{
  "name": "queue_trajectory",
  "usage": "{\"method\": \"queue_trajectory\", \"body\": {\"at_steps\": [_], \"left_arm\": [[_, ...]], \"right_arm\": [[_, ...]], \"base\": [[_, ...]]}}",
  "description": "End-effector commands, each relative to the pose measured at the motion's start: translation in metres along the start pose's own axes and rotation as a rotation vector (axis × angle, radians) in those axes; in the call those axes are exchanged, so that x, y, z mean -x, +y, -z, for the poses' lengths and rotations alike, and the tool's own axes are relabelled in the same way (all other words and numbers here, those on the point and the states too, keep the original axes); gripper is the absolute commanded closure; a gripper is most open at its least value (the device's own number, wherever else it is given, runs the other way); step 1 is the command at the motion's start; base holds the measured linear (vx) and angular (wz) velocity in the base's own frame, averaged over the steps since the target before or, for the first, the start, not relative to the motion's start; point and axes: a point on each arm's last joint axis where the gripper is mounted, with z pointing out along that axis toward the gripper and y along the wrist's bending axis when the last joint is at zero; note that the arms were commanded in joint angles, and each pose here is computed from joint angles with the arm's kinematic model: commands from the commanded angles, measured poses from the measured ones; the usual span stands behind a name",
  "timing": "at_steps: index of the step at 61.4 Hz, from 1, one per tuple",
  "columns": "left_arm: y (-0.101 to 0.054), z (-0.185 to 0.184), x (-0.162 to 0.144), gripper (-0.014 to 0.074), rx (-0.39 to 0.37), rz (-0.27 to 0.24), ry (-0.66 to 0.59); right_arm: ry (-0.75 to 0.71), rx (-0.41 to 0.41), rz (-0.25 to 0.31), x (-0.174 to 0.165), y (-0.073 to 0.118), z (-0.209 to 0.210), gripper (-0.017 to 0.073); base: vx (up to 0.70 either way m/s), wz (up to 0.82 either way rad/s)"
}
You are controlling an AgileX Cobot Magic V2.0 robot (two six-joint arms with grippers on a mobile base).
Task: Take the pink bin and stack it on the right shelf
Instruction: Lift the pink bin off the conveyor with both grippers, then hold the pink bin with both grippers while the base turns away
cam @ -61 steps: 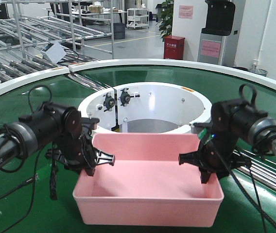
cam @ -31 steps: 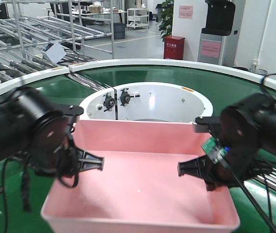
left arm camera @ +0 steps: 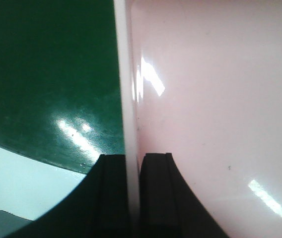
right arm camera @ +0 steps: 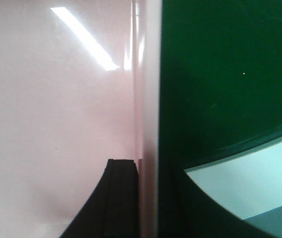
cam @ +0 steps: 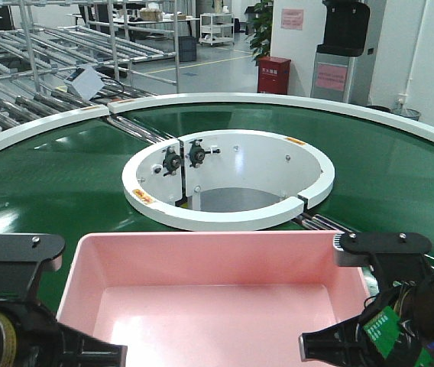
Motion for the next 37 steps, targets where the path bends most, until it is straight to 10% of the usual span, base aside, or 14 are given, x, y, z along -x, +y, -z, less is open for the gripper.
{"method": "queue_trajectory", "body": {"at_steps": [1, 37], "left_arm": [[-0.0021, 0.0161, 0.0113, 0.0520, -0.075, 0.003, -0.114], [-0.0021, 0.0161, 0.0113, 0.0520, -0.075, 0.003, -0.114]], "right_arm": [[-0.114, 0.032, 0.001, 0.0105, -0.0016, 0.0163, 0.0485], [-0.105, 0.024, 0.001, 0.0097, -0.0024, 0.0162, 0.0485]], "base": [[0.00, 0.00], [0.00, 0.00]]}}
